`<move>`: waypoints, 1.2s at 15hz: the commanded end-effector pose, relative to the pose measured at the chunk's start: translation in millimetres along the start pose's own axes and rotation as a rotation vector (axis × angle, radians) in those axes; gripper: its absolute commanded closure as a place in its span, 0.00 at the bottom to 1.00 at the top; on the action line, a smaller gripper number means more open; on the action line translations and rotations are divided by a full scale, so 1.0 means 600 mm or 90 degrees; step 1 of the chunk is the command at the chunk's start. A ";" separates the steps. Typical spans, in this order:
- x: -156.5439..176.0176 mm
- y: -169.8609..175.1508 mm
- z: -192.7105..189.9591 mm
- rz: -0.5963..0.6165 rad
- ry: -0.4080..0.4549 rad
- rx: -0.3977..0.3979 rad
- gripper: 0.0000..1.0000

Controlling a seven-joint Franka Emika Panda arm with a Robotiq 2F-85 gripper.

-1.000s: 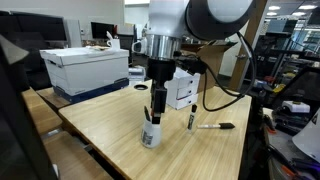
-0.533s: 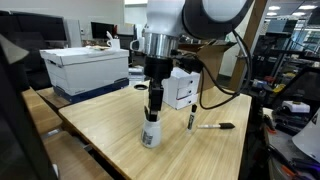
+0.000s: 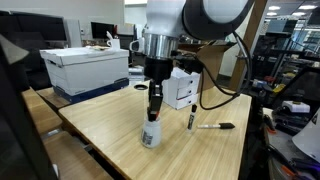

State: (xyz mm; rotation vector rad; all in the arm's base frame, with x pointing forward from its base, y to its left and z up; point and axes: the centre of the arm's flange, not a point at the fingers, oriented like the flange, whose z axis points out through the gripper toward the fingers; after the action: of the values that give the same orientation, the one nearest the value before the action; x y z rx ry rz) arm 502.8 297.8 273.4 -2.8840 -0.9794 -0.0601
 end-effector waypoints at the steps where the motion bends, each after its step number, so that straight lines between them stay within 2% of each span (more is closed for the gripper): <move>1: -0.002 -0.001 -0.001 -0.018 -0.012 -0.010 0.76; 2: -0.002 -0.002 -0.001 -0.020 -0.013 -0.012 0.76; 3: -0.003 -0.002 -0.002 -0.020 -0.015 -0.014 0.68; 4: -0.003 -0.002 -0.002 -0.021 -0.016 -0.014 0.80; 5: -0.004 -0.002 -0.002 -0.022 -0.017 -0.015 0.87; 8: -0.003 -0.003 -0.008 -0.023 -0.017 -0.019 0.97; 11: -0.003 -0.004 -0.019 -0.027 -0.018 -0.025 0.97; 12: -0.002 -0.004 -0.018 -0.029 -0.019 -0.026 0.72; 14: -0.004 -0.003 -0.019 -0.029 -0.021 -0.028 0.68; 18: -0.010 0.000 -0.019 -0.019 -0.021 -0.029 0.44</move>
State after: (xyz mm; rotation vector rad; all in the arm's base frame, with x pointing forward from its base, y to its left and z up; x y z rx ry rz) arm 503.1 297.3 277.7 -2.8982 -1.0329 -0.0413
